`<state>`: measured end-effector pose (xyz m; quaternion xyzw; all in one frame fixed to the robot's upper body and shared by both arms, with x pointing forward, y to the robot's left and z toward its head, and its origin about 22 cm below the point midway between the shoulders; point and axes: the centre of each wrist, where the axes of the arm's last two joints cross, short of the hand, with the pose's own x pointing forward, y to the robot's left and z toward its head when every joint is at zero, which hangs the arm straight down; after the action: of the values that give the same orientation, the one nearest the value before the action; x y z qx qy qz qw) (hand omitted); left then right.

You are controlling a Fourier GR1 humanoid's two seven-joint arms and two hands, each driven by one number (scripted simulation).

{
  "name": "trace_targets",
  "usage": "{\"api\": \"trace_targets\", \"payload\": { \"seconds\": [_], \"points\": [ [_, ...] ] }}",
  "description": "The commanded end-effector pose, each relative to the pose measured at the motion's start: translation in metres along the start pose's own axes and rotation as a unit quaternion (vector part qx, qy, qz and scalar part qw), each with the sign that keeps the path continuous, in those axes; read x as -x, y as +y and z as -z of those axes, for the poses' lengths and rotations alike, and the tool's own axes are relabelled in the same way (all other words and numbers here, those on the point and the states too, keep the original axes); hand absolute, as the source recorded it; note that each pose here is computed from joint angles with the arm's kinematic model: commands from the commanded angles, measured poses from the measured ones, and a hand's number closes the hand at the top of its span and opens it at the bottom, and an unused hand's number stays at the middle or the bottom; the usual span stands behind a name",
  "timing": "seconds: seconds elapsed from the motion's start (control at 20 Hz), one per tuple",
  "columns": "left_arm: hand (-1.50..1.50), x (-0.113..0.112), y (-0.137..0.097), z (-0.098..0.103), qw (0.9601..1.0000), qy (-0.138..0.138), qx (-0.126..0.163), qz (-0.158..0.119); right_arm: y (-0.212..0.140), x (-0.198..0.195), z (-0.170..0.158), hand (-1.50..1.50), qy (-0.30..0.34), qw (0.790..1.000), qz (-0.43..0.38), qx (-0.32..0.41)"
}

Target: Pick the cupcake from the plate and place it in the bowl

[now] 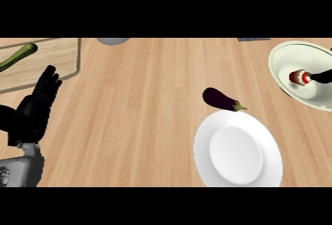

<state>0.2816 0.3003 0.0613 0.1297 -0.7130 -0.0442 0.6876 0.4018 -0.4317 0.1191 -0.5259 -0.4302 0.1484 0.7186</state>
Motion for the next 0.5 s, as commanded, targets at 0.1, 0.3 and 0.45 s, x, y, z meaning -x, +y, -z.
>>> {"api": "trace_targets", "payload": {
  "seconds": [0.1, 0.3, 0.45],
  "points": [
    [0.00, -0.005, 0.006, -0.003, 1.0000, -0.003, -0.003, 0.003, -0.005, 0.022, 0.002, -1.50, -0.036, 0.990, 0.135, 0.000],
    [0.00, 0.007, 0.003, -0.003, 0.9999, 0.006, -0.006, -0.008, -0.024, 0.016, 0.006, -1.50, -0.053, 0.948, 0.304, 0.072],
    [0.00, -0.006, 0.009, 0.002, 1.0000, 0.001, -0.009, 0.000, -0.038, 0.028, 0.008, -1.50, -0.063, 0.910, 0.398, 0.097]
  ]
}}
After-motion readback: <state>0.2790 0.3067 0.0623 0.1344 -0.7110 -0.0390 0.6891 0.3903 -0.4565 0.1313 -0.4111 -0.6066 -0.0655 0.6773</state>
